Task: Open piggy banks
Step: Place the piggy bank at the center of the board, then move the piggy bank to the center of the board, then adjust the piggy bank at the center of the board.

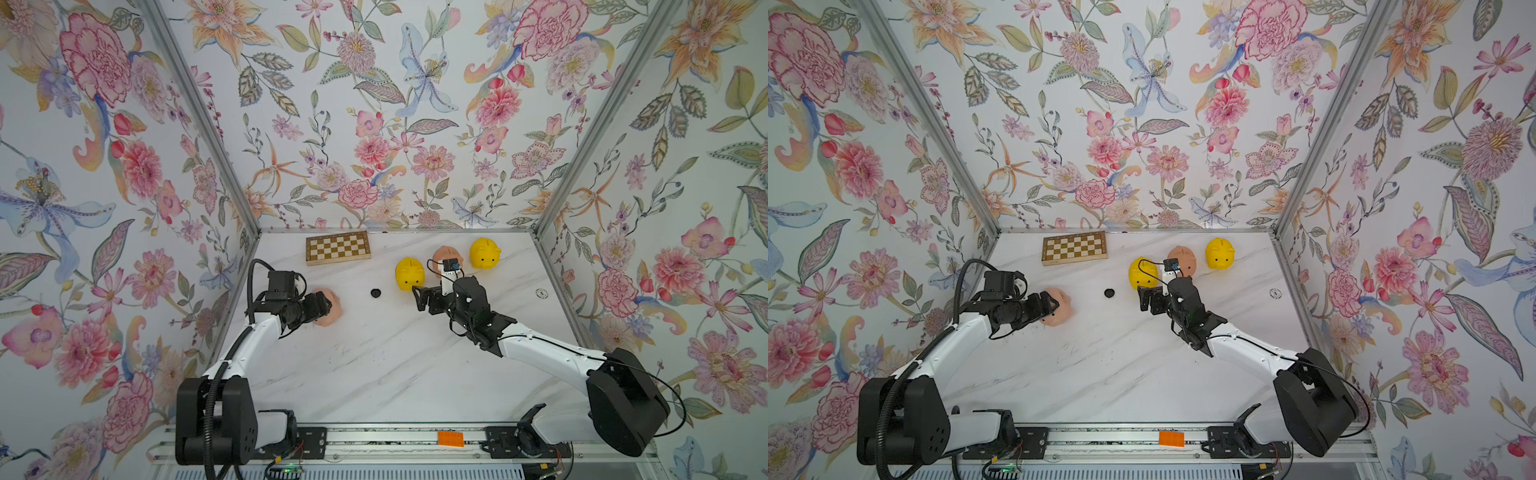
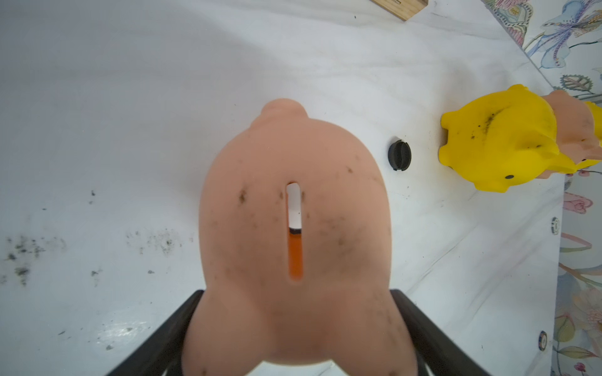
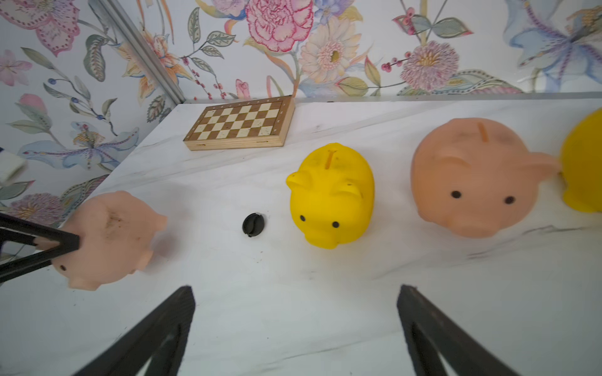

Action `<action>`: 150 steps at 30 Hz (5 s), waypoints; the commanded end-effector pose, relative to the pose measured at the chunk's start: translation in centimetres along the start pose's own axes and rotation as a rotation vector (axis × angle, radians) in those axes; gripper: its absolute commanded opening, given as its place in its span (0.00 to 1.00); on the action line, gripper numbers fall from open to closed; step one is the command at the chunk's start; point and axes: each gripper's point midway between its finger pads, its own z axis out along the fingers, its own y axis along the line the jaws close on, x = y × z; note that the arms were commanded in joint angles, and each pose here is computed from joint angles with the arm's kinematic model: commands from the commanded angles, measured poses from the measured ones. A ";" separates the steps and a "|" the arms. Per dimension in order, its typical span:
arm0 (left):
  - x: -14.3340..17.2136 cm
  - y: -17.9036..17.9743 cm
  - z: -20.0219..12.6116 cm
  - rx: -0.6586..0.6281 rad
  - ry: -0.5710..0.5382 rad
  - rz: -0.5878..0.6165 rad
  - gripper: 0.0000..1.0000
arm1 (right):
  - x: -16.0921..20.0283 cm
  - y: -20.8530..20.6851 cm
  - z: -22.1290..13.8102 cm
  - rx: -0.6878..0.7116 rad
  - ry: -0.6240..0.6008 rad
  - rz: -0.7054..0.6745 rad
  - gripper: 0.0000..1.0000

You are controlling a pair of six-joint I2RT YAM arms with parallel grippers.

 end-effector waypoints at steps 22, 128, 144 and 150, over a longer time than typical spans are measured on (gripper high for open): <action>-7.7 -8.4 6.9 -0.192 0.111 0.452 0.60 | 2.3 -3.8 -7.3 0.047 -0.010 0.086 0.99; 5.3 -13.3 -7.7 0.459 -0.204 0.368 0.99 | 5.8 4.3 2.2 0.287 0.244 0.449 0.87; 10.9 -17.8 -3.2 0.208 -0.051 0.562 0.99 | 3.9 -5.3 -2.3 0.341 0.196 0.263 0.99; 12.4 -19.1 -1.1 0.024 0.006 0.625 0.99 | 6.9 -8.6 -4.3 0.400 0.266 0.264 0.99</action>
